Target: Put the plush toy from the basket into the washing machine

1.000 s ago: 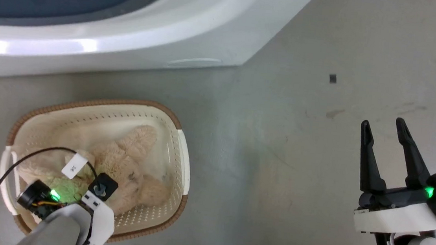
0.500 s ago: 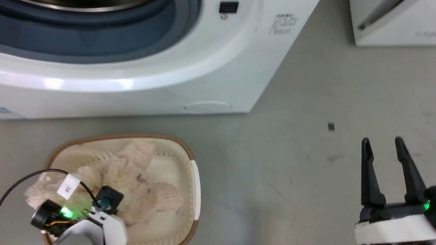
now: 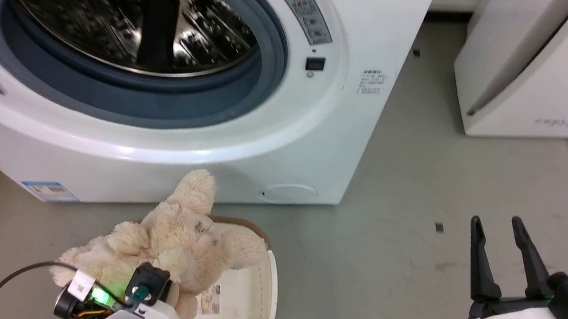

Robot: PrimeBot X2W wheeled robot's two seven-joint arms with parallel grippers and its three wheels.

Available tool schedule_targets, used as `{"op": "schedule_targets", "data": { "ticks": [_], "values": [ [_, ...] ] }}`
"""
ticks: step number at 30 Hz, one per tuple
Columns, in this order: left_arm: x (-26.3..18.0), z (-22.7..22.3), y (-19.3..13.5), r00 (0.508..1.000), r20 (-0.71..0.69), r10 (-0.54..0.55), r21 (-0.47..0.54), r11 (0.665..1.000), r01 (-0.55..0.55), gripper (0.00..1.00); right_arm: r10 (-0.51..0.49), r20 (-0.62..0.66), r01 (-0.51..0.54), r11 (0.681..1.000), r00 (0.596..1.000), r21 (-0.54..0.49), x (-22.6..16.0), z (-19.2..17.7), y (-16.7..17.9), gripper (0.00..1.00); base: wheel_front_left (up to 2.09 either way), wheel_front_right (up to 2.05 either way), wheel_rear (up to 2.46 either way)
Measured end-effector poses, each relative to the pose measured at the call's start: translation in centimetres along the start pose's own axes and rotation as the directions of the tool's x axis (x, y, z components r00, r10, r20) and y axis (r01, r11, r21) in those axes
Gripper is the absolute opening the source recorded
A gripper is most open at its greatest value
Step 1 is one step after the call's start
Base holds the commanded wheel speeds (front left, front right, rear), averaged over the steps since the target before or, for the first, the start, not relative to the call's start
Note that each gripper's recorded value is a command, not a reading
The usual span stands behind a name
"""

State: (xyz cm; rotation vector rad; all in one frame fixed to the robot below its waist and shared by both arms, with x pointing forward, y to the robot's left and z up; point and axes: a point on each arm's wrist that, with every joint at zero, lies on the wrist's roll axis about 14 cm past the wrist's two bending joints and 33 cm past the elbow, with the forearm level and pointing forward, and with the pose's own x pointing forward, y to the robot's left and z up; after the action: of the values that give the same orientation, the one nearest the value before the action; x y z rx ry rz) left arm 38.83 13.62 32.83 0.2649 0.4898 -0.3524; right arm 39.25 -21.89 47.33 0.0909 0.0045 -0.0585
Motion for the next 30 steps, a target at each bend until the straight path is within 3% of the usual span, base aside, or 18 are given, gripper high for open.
{"op": "schedule_targets", "data": {
  "ticks": [9, 18, 30],
  "values": [
    [-3.5, 5.6, 0.8, 0.972, 0.22, 0.079, 0.002, 0.997, -0.081, 0.0, 0.016, 0.039, -0.017, 1.0, 0.999, 0.012, -1.5, 1.5, 0.6, 1.0, 0.0, 0.0, 0.0],
    [-5.9, 13.1, 2.0, 0.881, 0.458, 0.116, 0.023, 0.99, -0.142, 0.0, 0.016, 0.05, -0.017, 1.0, 0.999, 0.018, -2.0, 1.9, 0.6, 1.0, 0.0, 0.0, 0.0],
    [-3.1, 19.5, 6.1, 0.803, 0.59, 0.09, 0.092, 0.98, -0.178, 0.0, -0.036, 0.015, 0.036, 0.999, 0.999, 0.017, -1.0, 0.6, -1.1, 1.0, 0.0, 0.0, 0.0]
  ]
}}
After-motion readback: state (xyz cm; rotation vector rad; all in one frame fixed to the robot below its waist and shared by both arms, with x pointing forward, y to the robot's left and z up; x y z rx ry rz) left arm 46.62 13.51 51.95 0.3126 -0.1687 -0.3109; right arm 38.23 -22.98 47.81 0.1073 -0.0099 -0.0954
